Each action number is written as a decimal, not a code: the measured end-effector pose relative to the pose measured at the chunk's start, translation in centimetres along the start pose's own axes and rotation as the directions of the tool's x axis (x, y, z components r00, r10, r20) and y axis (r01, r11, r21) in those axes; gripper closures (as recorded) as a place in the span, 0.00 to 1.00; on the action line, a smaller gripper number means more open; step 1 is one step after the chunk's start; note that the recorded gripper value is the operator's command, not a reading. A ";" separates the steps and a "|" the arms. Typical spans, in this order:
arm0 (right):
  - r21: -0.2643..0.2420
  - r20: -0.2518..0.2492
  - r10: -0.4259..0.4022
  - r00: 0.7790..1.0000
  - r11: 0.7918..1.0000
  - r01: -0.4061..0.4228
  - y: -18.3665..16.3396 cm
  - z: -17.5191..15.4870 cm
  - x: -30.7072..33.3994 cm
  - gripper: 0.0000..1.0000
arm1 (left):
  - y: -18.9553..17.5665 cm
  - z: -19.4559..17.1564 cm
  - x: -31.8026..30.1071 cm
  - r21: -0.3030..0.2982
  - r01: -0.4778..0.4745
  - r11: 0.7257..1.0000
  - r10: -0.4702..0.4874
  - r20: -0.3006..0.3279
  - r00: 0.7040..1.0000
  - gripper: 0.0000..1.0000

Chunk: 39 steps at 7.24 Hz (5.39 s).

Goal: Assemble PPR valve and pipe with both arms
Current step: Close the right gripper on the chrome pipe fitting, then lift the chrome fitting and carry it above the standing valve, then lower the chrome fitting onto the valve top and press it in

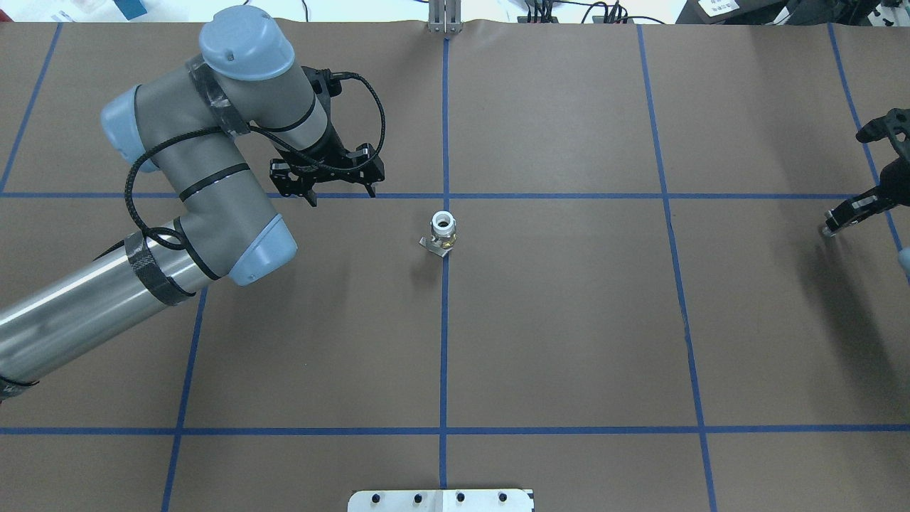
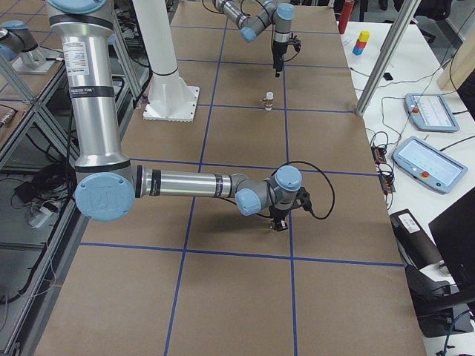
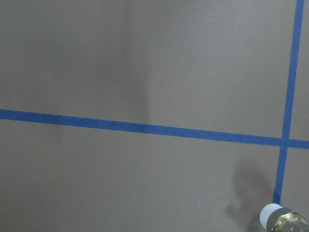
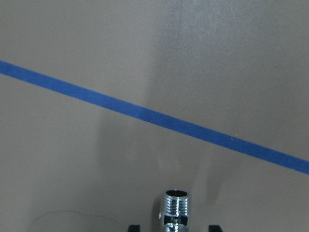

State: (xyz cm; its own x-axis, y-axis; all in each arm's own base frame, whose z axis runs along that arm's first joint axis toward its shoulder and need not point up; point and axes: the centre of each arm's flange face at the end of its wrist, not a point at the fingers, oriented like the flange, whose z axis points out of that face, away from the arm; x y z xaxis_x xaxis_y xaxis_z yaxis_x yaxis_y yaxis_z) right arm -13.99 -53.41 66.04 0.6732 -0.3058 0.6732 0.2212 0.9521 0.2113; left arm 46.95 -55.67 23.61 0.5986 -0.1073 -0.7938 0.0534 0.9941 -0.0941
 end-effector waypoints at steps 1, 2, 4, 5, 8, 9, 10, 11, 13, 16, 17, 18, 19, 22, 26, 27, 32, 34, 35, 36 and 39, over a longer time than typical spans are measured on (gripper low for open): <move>-0.001 0.003 0.001 1.000 1.000 -0.001 0.2 0.0 0.1 0.49 | 0.0 0.1 0.0 -0.001 0.000 1.000 0.000 0.001 1.000 0.00; -0.001 0.004 0.002 1.000 1.000 -0.002 0.3 0.0 0.1 0.56 | 0.0 0.1 0.0 -0.001 0.000 1.000 0.000 0.001 1.000 0.00; -0.002 0.005 0.004 1.000 1.000 -0.004 0.5 0.0 0.2 0.95 | 0.0 0.1 0.0 -0.001 0.000 1.000 0.000 0.001 1.000 0.00; -0.003 0.005 0.005 1.000 1.000 -0.005 0.7 0.0 0.3 1.00 | 0.0 0.1 0.0 -0.001 0.000 1.000 0.000 0.001 1.000 0.00; 0.023 0.031 0.027 0.999 0.999 -0.028 -0.1 -2.3 0.7 1.00 | 0.0 0.1 0.0 -0.001 -0.001 1.000 0.001 0.001 1.000 0.00; 0.037 0.066 0.060 0.996 0.997 -0.063 -1.3 -5.1 0.7 1.00 | 0.0 0.1 -0.3 -0.001 0.000 1.000 0.000 0.001 1.000 0.00; 0.039 0.087 0.089 0.992 0.995 -0.093 -3.5 -8.4 -0.8 1.00 | 0.1 0.1 -1.0 0.001 -0.005 1.000 0.005 0.002 1.000 0.00; 0.031 0.092 0.111 0.990 0.993 -0.115 -6.8 -11.6 -3.4 1.00 | 0.1 -0.4 -2.6 0.010 -0.033 0.999 0.033 0.002 0.999 0.00; -0.008 0.079 0.162 0.984 0.987 -0.162 -14.2 -17.0 -12.2 1.00 | -0.2 -3.0 -9.3 0.048 -0.151 0.987 0.150 0.019 0.988 0.00; -0.026 0.052 0.334 0.941 0.942 -0.333 -20.2 -17.9 -31.8 1.00 | -2.8 -6.1 -20.4 0.059 -0.252 0.966 0.247 0.069 0.966 0.00; -0.027 0.039 0.379 0.925 0.925 -0.378 -20.8 -16.6 -39.8 1.00 | -3.5 -7.2 -22.7 0.045 -0.252 0.967 0.250 0.051 0.967 0.00; -0.028 0.034 0.411 0.911 0.911 -0.411 -20.8 -15.5 -47.5 1.00 | -3.8 -7.9 -24.5 0.035 -0.242 0.970 0.241 0.033 0.970 0.00; -0.029 0.034 0.430 0.902 0.903 -0.429 -20.7 -14.9 -54.2 1.00 | -3.8 -7.9 -26.1 0.025 -0.237 0.971 0.236 0.031 0.971 0.00; -0.029 0.010 0.436 0.900 0.900 -0.435 -21.1 -13.3 -64.6 1.00 | -4.1 -6.6 -28.8 0.001 -0.226 0.974 0.225 0.051 0.973 0.00; -0.037 -0.016 0.432 0.902 0.901 -0.432 -20.9 -11.5 -65.4 1.00 | -4.3 -6.4 -29.1 -0.002 -0.227 0.974 0.226 0.054 0.973 0.00; -0.039 -0.019 0.430 0.903 0.902 -0.431 -20.9 -11.3 -65.3 1.00 | -4.3 -6.4 -29.1 -0.002 -0.228 0.974 0.228 0.054 0.972 0.00; -0.053 -0.038 0.426 0.904 0.902 -0.428 -20.7 -9.8 -65.5 1.00 | -4.3 -6.4 -29.1 -0.003 -0.228 0.974 0.228 0.054 0.972 0.00; -0.056 -0.040 0.424 0.905 0.903 -0.425 -20.6 -9.7 -65.6 1.00 | -4.3 -6.3 -29.1 -0.004 -0.228 0.974 0.228 0.055 0.972 0.00; -0.057 -0.041 0.422 0.906 0.904 -0.424 -20.6 -9.5 -65.6 1.00 | -4.3 -6.3 -29.2 -0.004 -0.227 0.974 0.227 0.055 0.972 0.00; -0.059 -0.043 0.421 0.906 0.904 -0.423 -20.6 -9.3 -65.7 1.00 | -4.3 -6.3 -29.2 -0.005 -0.227 0.974 0.227 0.055 0.972 0.00; -0.062 -0.046 0.419 0.907 0.905 -0.422 -20.6 -9.0 -65.7 1.00 | -4.4 -6.2 -29.2 -0.006 -0.226 0.974 0.226 0.056 0.973 0.00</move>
State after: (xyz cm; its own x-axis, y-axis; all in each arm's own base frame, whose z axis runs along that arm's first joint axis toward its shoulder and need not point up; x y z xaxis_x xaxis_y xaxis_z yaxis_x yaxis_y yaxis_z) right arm -56.40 -53.00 11.03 0.7359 0.1216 0.6661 -0.0402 0.9898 -0.1364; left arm 24.24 -56.95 43.48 0.6388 0.1210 -0.7598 -0.0879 0.9926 0.0842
